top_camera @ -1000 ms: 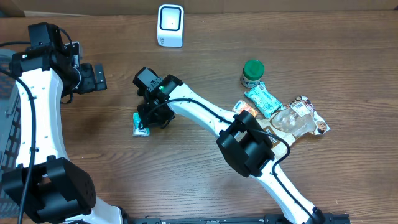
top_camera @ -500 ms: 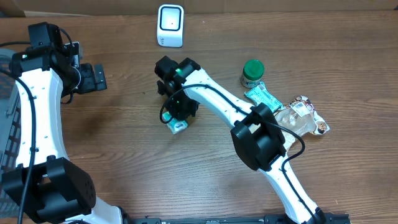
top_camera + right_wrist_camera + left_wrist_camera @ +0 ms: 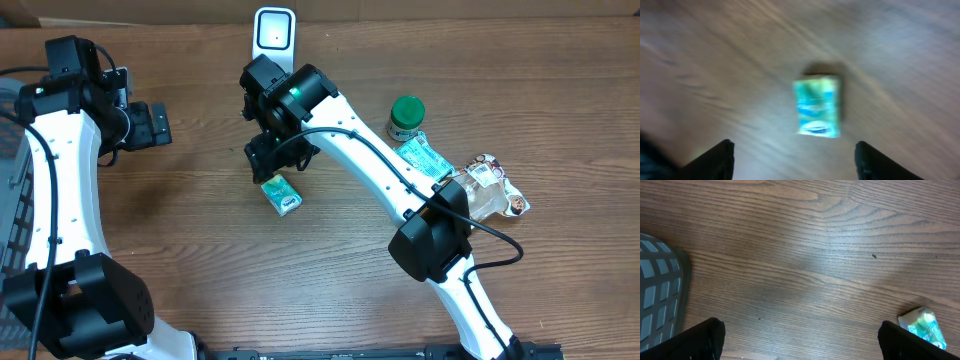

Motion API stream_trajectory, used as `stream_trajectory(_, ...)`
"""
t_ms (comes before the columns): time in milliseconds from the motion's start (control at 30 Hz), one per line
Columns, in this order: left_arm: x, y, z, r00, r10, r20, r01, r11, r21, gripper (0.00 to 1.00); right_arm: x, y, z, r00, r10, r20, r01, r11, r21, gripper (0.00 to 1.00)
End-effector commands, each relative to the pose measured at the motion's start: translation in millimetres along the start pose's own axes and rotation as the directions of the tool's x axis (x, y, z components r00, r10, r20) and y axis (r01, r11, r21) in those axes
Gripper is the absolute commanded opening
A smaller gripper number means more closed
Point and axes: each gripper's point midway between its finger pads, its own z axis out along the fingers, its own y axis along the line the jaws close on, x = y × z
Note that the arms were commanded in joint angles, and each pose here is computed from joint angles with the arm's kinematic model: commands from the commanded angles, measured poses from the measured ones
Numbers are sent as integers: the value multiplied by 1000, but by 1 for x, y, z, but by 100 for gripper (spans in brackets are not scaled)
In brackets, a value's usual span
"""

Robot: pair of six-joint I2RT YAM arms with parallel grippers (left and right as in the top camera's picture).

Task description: Scan the item barcode

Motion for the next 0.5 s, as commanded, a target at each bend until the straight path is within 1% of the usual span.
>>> stream_trajectory(0,-5,-3,-4,999,30,17,-30,1000,2,100,11,38,2,996,65,-58,-75,982,-175,66)
stream_trajectory(100,-5,-3,-4,999,30,17,-30,1000,2,100,16,48,22,993,88,-82,-101,980,-173,56)
stream_trajectory(233,-5,-3,-4,999,30,17,-30,1000,2,100,27,58,49,982,144,-118,-162,974,-158,40)
stream_trajectory(267,-5,-3,-4,999,30,17,-30,1000,2,100,33,61,62,977,163,-138,-183,972,-149,34)
stream_trajectory(367,-5,-3,-4,999,30,17,-30,1000,2,100,45,48,83,962,225,-155,-238,969,-66,29)
stream_trajectory(467,-5,-3,-4,999,30,17,-30,1000,2,100,57,15,99,954,271,-131,-259,961,102,28)
